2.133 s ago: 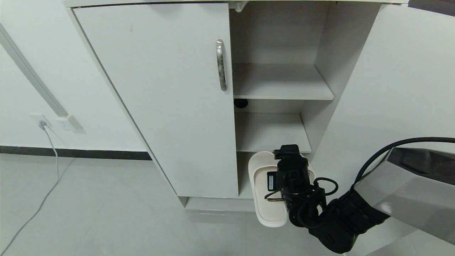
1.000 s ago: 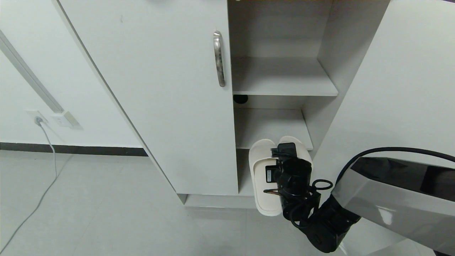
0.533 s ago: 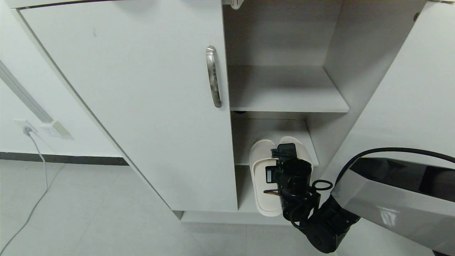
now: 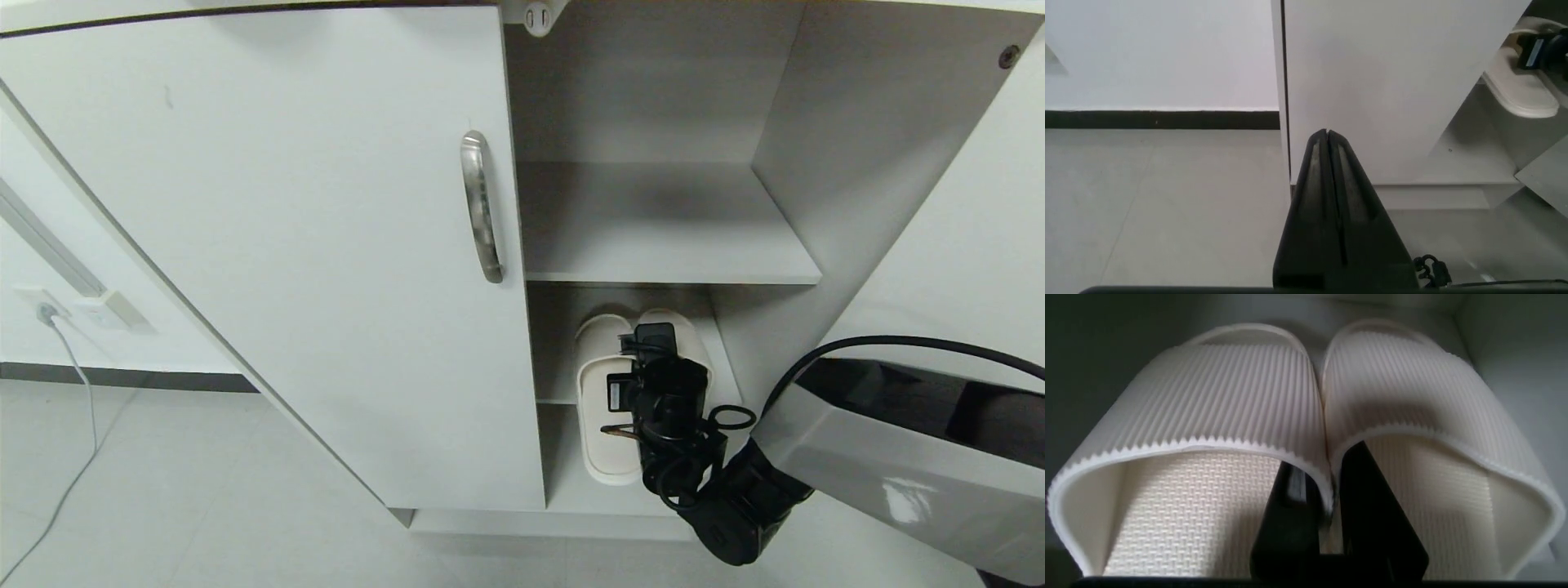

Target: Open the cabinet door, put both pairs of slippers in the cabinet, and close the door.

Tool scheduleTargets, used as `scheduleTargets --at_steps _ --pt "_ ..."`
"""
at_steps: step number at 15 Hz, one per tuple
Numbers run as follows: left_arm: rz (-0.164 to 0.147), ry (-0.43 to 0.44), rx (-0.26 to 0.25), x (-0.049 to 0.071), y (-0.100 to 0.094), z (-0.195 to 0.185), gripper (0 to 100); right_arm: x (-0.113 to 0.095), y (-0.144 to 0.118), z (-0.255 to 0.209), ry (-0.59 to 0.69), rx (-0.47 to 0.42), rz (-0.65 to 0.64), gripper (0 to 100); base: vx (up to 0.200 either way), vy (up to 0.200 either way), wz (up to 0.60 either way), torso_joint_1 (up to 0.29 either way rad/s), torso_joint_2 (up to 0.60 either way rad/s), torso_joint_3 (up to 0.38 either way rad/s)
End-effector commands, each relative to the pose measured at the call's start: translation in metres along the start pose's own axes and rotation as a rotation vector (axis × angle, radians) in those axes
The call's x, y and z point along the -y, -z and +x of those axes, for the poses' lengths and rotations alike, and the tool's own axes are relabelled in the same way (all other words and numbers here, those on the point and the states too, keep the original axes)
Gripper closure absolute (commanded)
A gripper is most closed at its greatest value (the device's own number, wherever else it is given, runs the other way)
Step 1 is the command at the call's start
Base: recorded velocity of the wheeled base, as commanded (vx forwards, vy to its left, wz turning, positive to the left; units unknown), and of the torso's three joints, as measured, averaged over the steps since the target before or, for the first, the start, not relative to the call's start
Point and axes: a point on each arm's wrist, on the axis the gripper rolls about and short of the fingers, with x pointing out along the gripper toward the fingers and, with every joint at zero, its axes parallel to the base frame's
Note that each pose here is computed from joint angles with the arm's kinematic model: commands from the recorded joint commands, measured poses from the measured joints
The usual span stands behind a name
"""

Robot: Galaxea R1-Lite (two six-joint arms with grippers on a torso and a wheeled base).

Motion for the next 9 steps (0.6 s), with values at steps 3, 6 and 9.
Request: scheduleTargets --at_steps 3,6,9 --pt "0.0 0.0 -0.001 0.0 0.0 0.0 100 -0.001 0.002 0.025 0.031 -0.01 0.023 100 0.0 0.0 0.0 0.0 0.0 0.0" --pt "0.0 0.0 -0.001 0.0 0.0 0.0 100 0.0 -0.004 0.041 0.05 0.002 0.035 100 0.0 0.0 0.0 0.0 0.0 0.0" --pt "0.0 0.0 -0.001 0.0 0.0 0.0 100 -0.001 -0.008 0.052 0.037 -0.004 0.031 100 0.0 0.0 0.0 0.0 0.0 0.0"
